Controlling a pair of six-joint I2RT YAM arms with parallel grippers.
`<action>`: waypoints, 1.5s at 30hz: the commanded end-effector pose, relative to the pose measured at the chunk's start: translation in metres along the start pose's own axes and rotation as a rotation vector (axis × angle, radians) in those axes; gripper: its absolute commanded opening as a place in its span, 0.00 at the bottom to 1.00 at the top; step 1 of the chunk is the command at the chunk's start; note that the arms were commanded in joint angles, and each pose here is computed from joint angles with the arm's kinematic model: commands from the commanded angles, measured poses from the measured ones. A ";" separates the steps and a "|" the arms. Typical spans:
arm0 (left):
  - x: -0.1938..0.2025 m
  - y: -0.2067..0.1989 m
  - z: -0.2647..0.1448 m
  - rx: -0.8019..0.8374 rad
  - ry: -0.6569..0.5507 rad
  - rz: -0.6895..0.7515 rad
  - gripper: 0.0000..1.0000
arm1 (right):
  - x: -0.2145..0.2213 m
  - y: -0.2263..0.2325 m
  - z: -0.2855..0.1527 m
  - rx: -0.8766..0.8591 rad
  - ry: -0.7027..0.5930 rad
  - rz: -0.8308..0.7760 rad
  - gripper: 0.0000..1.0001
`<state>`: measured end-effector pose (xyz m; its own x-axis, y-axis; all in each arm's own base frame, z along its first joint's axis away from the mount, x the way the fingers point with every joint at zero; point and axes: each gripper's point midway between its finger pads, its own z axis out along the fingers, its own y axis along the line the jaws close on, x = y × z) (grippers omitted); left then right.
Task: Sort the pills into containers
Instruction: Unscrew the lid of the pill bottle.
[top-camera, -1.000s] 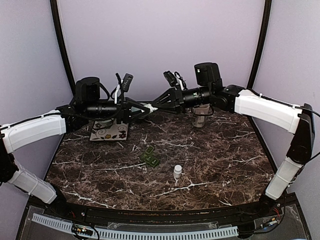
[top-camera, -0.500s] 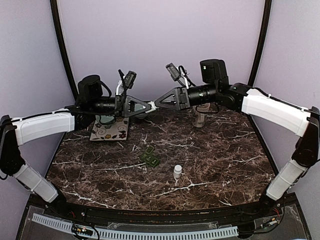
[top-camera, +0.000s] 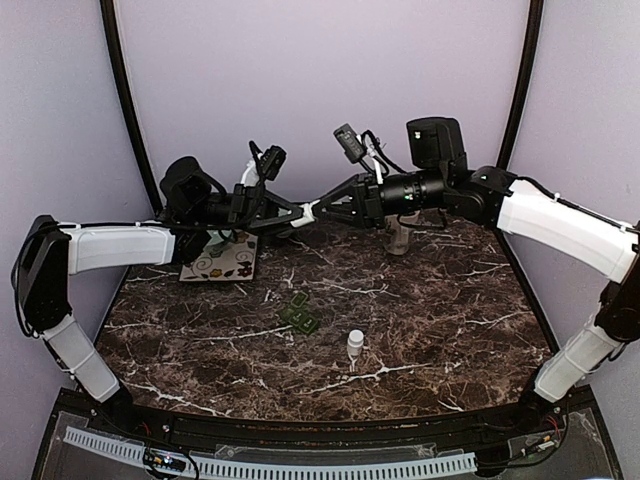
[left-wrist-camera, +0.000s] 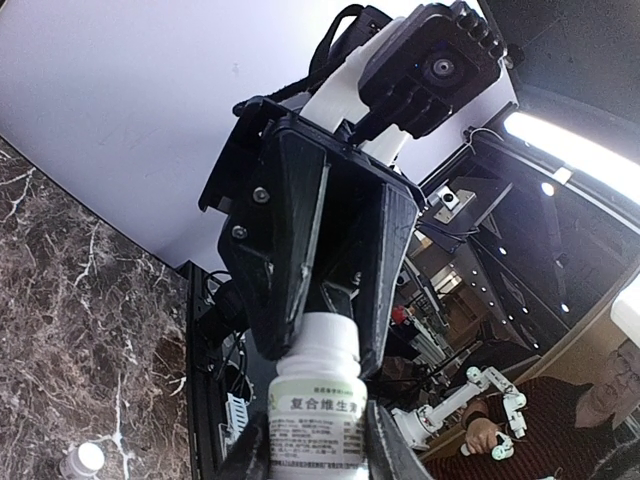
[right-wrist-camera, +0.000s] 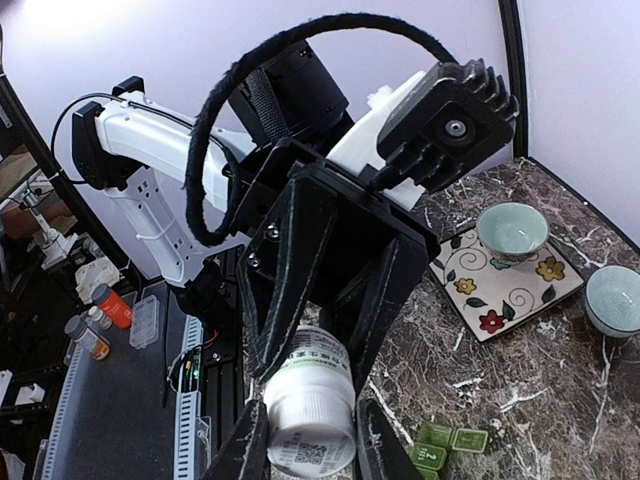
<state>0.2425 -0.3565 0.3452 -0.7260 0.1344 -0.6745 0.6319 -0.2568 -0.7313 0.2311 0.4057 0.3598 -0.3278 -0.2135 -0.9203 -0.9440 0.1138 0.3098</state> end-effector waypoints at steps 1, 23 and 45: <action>-0.004 -0.031 -0.002 0.069 0.026 0.092 0.00 | 0.000 0.004 -0.005 0.016 -0.004 -0.034 0.00; 0.004 -0.024 -0.004 0.029 0.027 0.115 0.00 | -0.017 0.017 -0.011 -0.055 -0.075 0.028 0.60; 0.001 -0.026 -0.007 -0.019 -0.017 0.166 0.00 | -0.018 0.008 -0.019 -0.069 -0.134 0.206 0.68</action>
<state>0.2324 -0.3502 0.3491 -0.6675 0.1198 -0.7349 0.6915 -0.2665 -0.6714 0.2320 0.3984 0.3562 -0.5015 -0.1370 -0.8542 -0.8646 0.1164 0.4889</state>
